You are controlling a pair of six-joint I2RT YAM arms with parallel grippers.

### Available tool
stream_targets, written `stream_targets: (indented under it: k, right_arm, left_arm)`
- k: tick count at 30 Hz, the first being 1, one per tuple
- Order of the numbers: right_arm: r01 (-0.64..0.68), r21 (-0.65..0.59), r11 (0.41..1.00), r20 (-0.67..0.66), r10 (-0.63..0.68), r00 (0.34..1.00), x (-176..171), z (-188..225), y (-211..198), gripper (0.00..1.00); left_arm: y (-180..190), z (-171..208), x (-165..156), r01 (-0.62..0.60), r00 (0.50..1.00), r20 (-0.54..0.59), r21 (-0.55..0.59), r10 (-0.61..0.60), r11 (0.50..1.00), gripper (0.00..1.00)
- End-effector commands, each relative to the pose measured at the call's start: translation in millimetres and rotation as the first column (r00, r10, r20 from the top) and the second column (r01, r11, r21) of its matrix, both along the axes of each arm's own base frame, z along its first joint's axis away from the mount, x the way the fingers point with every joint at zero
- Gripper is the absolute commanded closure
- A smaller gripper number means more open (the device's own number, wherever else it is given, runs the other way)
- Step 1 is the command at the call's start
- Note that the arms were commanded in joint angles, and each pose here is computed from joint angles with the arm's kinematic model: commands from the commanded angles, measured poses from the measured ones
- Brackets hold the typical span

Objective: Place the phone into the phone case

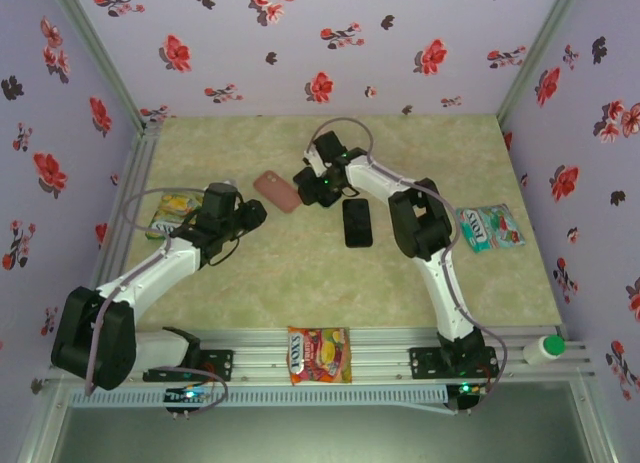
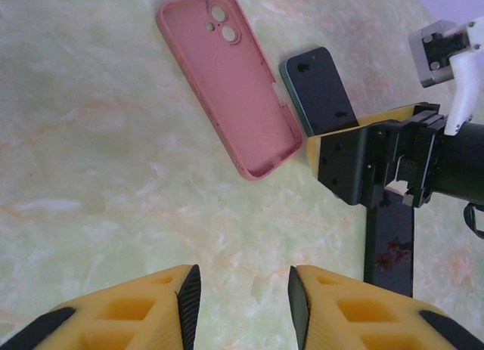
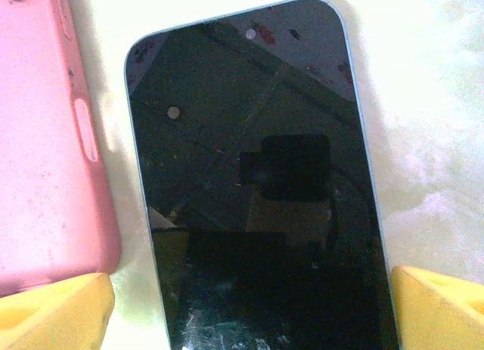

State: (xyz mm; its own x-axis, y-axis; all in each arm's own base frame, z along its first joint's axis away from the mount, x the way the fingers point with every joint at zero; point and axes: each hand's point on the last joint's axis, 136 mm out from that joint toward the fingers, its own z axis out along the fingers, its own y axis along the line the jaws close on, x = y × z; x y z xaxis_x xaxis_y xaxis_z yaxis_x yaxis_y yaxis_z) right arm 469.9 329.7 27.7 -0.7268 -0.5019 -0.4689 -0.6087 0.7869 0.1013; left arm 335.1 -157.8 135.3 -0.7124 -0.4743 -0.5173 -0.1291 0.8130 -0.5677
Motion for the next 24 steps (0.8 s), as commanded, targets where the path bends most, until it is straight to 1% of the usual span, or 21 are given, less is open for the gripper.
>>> stream_targets:
  k: [1, 6, 8, 16, 24]
  right_arm:
    - [-0.042, -0.090, 0.995, -0.067, 0.036, 0.997, -24, -17, -7, 0.08]
    - [-0.056, -0.135, 0.989, -0.023, 0.053, 0.998, -17, -16, -11, 0.13]
    - [-0.062, -0.144, 0.988, -0.009, 0.061, 0.998, -14, -14, -12, 0.14]
    - [-0.079, -0.163, 0.983, 0.032, 0.085, 0.996, -4, -7, -10, 0.06]
    - [-0.100, -0.157, 0.983, 0.023, 0.105, 0.994, 1, -13, -2, 0.04]
  left_arm:
    - [7, 4, 1, -0.033, 0.999, 0.018, -0.010, 0.033, 0.999, 0.60]
    - [7, 5, 1, -0.034, 0.999, 0.019, -0.011, 0.034, 0.999, 0.60]
    - [7, 4, 1, -0.033, 0.999, 0.017, -0.010, 0.033, 0.999, 0.60]
    - [6, 4, 2, -0.032, 0.999, 0.016, -0.007, 0.032, 0.999, 0.59]
    - [7, 3, 2, -0.033, 0.999, 0.011, -0.002, 0.033, 0.999, 0.60]
